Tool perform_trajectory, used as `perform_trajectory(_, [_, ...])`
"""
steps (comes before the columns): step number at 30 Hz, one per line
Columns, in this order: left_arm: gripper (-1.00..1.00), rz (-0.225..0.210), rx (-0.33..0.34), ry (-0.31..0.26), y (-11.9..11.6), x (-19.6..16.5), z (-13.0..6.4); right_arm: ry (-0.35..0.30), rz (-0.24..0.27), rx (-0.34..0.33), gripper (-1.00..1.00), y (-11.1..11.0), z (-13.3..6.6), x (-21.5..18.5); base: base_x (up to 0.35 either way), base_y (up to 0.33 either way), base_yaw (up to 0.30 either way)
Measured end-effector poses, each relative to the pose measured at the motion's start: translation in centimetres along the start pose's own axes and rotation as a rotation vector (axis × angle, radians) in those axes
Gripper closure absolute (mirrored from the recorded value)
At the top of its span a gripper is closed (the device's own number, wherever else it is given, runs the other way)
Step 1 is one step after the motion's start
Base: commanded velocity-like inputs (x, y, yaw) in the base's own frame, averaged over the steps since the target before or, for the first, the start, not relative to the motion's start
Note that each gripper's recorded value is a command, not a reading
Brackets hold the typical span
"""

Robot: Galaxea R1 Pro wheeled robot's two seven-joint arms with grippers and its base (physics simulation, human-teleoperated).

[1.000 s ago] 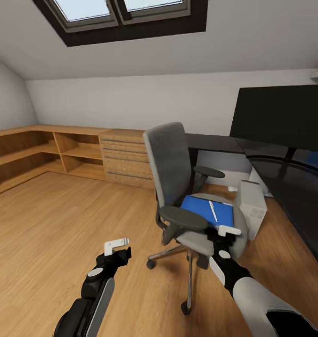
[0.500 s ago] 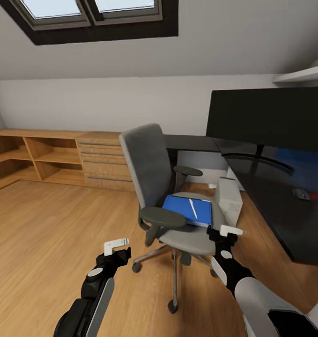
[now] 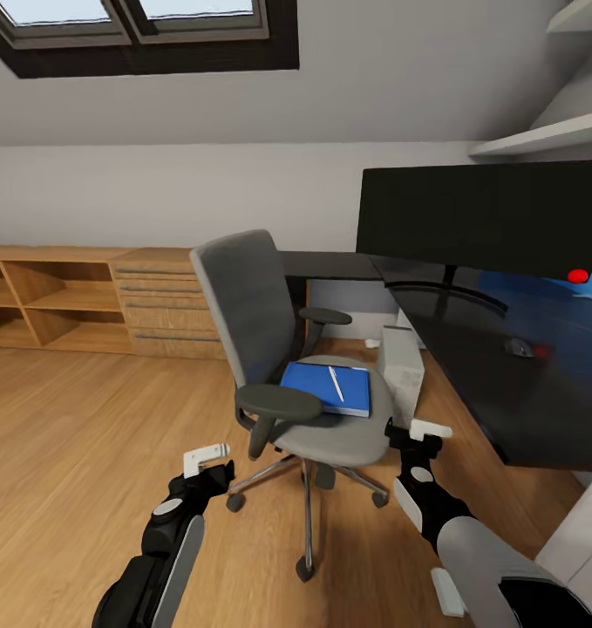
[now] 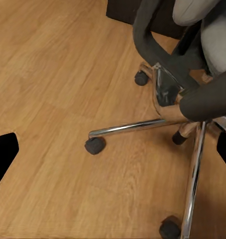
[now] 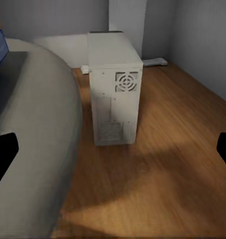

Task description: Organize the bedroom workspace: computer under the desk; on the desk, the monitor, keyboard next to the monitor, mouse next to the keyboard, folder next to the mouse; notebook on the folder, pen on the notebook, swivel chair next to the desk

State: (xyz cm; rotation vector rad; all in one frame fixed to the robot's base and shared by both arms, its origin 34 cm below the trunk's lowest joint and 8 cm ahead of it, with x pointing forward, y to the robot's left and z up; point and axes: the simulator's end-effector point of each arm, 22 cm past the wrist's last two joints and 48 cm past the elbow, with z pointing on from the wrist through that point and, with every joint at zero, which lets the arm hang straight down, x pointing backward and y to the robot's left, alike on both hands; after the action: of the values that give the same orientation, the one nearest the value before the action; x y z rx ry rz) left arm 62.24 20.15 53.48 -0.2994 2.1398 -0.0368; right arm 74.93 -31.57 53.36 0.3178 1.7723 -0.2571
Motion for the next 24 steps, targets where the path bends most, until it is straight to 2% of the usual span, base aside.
perform_trajectory(5, [-1.0, -0.015, -0.007, -0.024, 0.1, -1.0, -0.3, -0.019, -0.012, -0.043, -1.0, 2.7, -0.6, -0.4, 0.0, 0.0, 0.0])
perform_trajectory(13, [-1.0, -0.012, -0.041, -0.054, 2.6, -0.7, 0.1, -0.008, 0.045, -0.056, -1.0, 4.9, -1.5, 1.5, 0.0, 0.0, 0.0])
perform_trajectory(24, [-1.0, -0.011, -0.044, -0.057, 3.2, 1.1, 0.8, -0.013, 0.047, -0.056, -1.0, 4.9, -1.6, 3.4, 0.0, 0.0, 0.0])
